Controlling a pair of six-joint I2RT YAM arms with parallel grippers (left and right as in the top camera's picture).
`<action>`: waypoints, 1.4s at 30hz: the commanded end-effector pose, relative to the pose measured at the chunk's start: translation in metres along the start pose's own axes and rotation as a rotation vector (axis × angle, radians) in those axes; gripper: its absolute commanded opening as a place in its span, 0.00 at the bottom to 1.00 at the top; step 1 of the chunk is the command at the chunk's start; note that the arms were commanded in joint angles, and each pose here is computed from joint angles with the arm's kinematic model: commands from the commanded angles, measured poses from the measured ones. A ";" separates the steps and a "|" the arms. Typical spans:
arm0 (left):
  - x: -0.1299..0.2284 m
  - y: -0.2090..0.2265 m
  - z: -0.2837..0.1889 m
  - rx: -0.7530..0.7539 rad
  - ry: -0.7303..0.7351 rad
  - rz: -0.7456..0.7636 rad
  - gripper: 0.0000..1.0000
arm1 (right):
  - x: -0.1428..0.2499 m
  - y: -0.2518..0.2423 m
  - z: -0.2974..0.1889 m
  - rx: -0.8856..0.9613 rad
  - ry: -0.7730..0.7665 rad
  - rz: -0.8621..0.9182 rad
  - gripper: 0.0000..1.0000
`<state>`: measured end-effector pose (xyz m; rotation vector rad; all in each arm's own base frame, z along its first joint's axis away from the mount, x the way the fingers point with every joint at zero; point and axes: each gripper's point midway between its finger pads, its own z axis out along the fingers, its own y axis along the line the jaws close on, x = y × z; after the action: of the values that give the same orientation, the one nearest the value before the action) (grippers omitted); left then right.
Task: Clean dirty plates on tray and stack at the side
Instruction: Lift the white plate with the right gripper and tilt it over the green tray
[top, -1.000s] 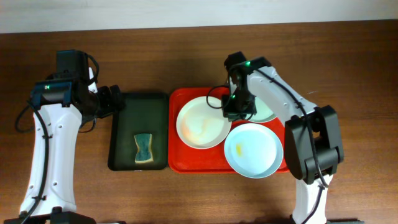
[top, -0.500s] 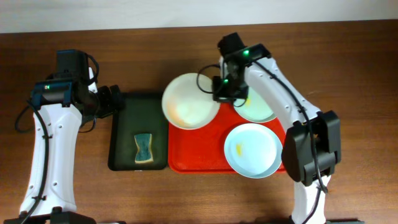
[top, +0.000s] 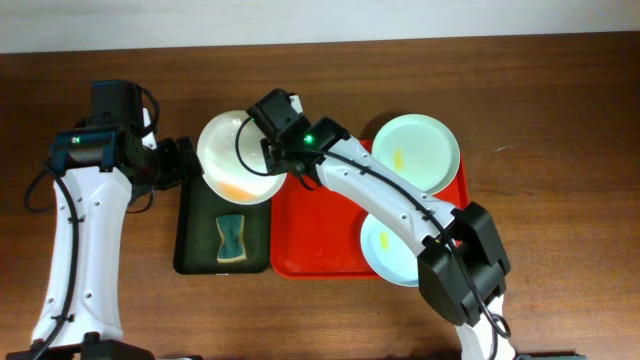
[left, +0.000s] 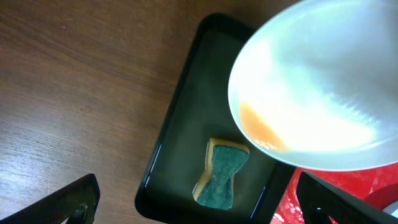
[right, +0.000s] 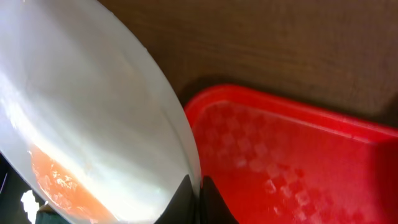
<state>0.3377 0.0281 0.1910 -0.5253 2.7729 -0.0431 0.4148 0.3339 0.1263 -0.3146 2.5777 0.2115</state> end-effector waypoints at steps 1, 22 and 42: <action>-0.001 -0.001 -0.002 0.008 -0.005 -0.012 0.99 | -0.024 -0.004 -0.023 0.046 -0.099 -0.033 0.04; -0.001 -0.001 -0.002 0.008 -0.005 -0.012 0.99 | -0.066 0.045 -0.096 0.336 -0.385 -0.555 0.04; -0.001 -0.001 -0.002 0.008 -0.005 -0.012 0.99 | -0.085 0.053 -0.149 0.331 -0.503 -0.575 0.04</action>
<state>0.3377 0.0283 0.1910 -0.5263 2.7727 -0.0429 0.4030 0.3706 0.2754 -0.7982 1.9281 -0.3289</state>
